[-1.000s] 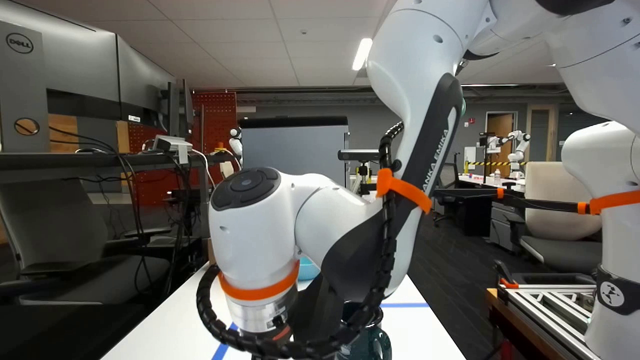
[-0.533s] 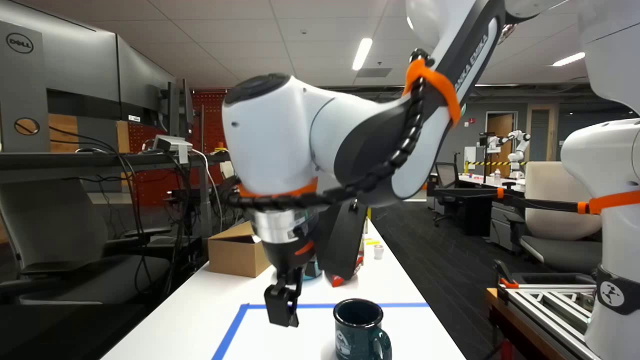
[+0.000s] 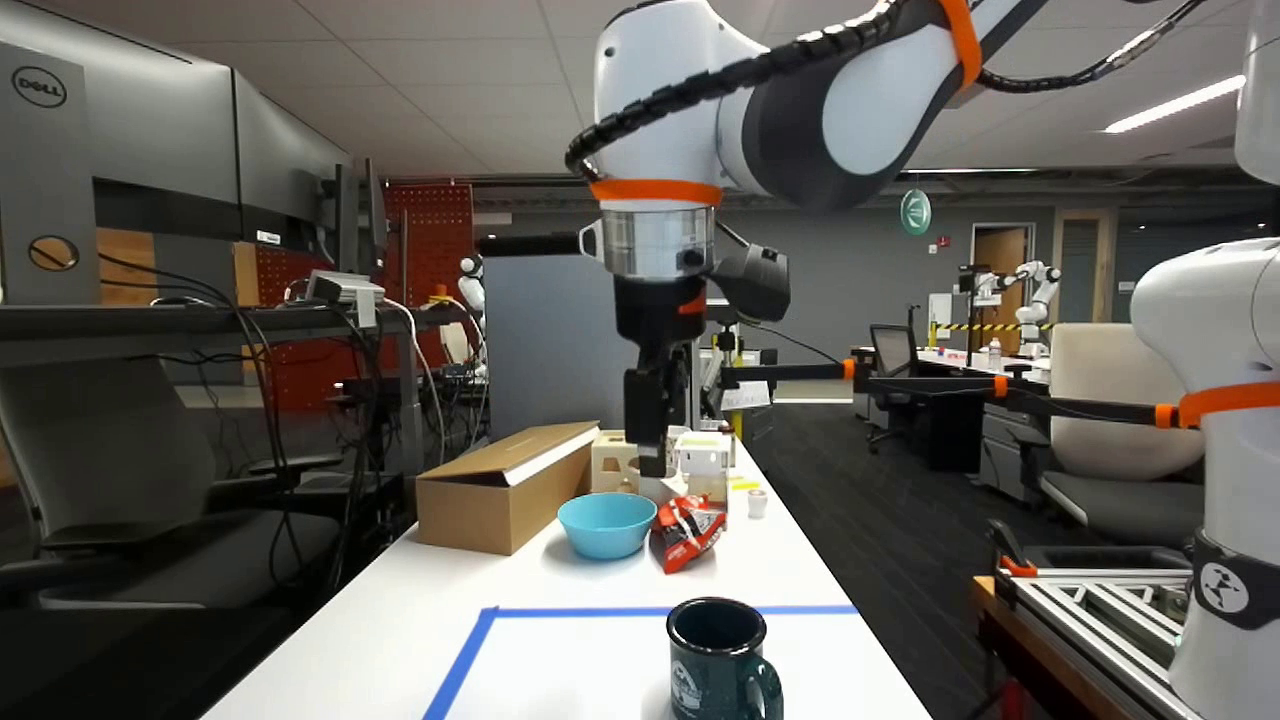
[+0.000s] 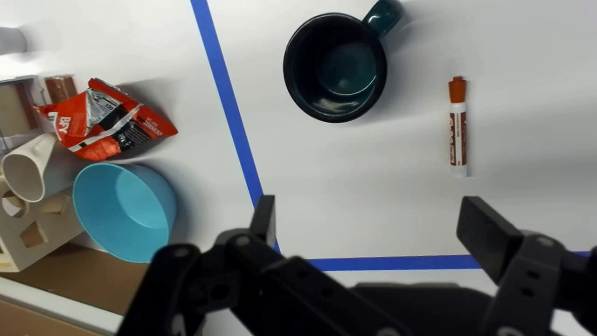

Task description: Remove the marker from the cup

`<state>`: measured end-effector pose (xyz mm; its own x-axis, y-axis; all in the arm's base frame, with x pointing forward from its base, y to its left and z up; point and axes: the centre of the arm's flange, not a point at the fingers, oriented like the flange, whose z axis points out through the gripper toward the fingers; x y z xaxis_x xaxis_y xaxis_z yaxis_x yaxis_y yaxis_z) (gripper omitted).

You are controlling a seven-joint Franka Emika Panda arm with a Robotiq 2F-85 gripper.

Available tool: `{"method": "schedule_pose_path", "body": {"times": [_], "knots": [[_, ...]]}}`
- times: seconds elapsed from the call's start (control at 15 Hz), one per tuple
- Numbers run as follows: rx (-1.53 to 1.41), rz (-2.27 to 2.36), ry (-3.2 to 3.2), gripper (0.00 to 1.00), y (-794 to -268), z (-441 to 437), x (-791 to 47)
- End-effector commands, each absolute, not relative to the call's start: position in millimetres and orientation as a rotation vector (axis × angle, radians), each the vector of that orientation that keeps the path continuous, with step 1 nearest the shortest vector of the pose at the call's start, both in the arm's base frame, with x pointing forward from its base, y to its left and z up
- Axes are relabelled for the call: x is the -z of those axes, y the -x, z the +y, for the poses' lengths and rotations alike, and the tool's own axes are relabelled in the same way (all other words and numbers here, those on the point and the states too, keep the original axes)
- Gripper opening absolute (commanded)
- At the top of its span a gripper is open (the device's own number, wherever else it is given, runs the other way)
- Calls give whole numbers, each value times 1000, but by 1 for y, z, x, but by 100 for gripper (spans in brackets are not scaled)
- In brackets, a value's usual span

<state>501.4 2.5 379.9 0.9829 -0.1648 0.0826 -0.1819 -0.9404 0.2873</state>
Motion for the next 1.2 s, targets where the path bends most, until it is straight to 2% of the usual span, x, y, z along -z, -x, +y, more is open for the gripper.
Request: {"method": "schedule_pose_path", "body": {"times": [0.0,0.07,1.13], "knots": [[-61,-182,-3026,100,-473,-38,-396],[-72,-233,-2933,100,-491,-24,-390],[-58,-222,-2941,100,-490,-25,-386]]}}
